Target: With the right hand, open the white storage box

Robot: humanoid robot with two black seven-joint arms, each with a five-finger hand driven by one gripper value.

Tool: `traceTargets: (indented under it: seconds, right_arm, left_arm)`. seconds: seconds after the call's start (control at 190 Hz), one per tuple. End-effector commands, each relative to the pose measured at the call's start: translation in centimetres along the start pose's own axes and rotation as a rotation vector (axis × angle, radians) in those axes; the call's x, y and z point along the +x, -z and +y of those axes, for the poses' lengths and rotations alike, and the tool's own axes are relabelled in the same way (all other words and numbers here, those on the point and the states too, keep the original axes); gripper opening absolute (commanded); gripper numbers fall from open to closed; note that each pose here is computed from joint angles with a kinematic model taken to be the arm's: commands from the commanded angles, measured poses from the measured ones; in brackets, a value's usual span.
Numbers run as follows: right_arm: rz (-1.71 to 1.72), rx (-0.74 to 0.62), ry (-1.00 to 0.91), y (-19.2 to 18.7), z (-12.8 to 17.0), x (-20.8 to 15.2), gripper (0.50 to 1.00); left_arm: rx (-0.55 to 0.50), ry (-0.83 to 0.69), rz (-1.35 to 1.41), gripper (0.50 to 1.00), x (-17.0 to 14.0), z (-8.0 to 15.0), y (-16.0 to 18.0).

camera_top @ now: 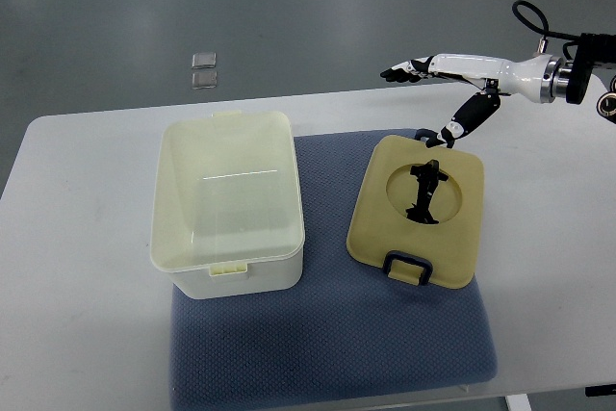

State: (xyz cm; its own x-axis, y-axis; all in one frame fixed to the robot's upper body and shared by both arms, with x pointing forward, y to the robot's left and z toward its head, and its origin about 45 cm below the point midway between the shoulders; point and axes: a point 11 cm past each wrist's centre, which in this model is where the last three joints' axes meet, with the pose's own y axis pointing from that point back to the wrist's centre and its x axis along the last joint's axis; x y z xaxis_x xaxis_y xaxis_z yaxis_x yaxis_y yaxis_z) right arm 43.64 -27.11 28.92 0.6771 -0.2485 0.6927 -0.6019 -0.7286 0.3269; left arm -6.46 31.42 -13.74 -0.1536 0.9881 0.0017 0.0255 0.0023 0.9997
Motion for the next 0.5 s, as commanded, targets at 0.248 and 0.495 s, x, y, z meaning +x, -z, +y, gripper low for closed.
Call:
traceTargets:
  seconds: [0.248, 0.495]
  right_arm:
    - [-0.227, 0.198, -0.301, 3.4, 0.5, 6.5, 0.924]
    - [-0.848, 0.504, -0.700, 2.9, 1.1, 9.6, 0.924]
  left_arm:
    - [0.001, 0.002, 0.000, 1.000, -0.1, 0.0, 0.0]
    - [0.001, 0.002, 0.000, 1.000, -0.1, 0.0, 0.0]
